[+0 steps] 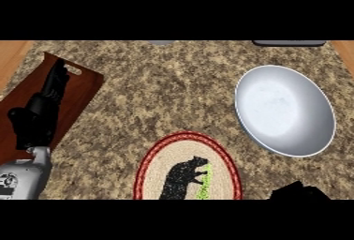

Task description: Pick the sweet potato from the placemat and place it in the bowl

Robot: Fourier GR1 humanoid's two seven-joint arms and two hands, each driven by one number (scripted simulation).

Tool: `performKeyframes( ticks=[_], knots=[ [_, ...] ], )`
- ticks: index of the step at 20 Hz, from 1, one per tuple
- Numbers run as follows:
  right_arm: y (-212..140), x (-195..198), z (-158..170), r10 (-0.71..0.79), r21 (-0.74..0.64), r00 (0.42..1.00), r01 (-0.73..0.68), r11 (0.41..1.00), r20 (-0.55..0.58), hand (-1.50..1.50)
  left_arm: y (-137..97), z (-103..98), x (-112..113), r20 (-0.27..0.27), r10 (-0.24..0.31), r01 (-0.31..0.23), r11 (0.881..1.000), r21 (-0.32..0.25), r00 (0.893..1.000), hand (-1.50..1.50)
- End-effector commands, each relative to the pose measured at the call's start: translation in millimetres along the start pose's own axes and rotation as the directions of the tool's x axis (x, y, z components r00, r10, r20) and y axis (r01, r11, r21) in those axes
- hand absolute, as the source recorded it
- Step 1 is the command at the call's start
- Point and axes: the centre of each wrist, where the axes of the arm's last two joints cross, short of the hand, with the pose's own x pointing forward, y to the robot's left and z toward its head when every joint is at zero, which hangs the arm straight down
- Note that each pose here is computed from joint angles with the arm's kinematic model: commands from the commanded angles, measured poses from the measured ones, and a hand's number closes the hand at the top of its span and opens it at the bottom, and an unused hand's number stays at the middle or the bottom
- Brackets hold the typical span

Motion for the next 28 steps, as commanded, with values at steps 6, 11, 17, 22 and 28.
performKeyframes(
  ticks=[6,11,17,22,28],
  knots=[
    [-84,-80,-66,0.17,-0.2,0.985,-0.169,0.965,-0.009,1.5,-1,0,-6,0.008,-0.004,0.004,1.0,-0.027,1.0,0.0],
    [-89,-136,-101,0.304,-0.217,0.951,-0.308,0.926,-0.054,1.5,-3,-8,1,-0.001,0.006,-0.006,0.999,-0.033,1.0,0.0],
    [-81,-194,-131,0.235,-0.187,0.964,-0.256,0.948,-0.125,1.5,-15,0,-5,-0.003,0.008,-0.008,0.999,-0.031,1.0,0.0],
    [-61,-212,-157,0.124,-0.064,0.979,-0.136,0.989,-0.162,-1.5,-24,0,-5,0.02,-0.009,0.009,1.0,-0.025,1.0,0.0],
    [-60,-215,-174,-0.071,-0.039,0.996,0.069,0.997,-0.06,-1.5,-16,-1,-1,0.002,-0.006,0.006,1.0,-0.02,1.0,0.0]
  ],
)
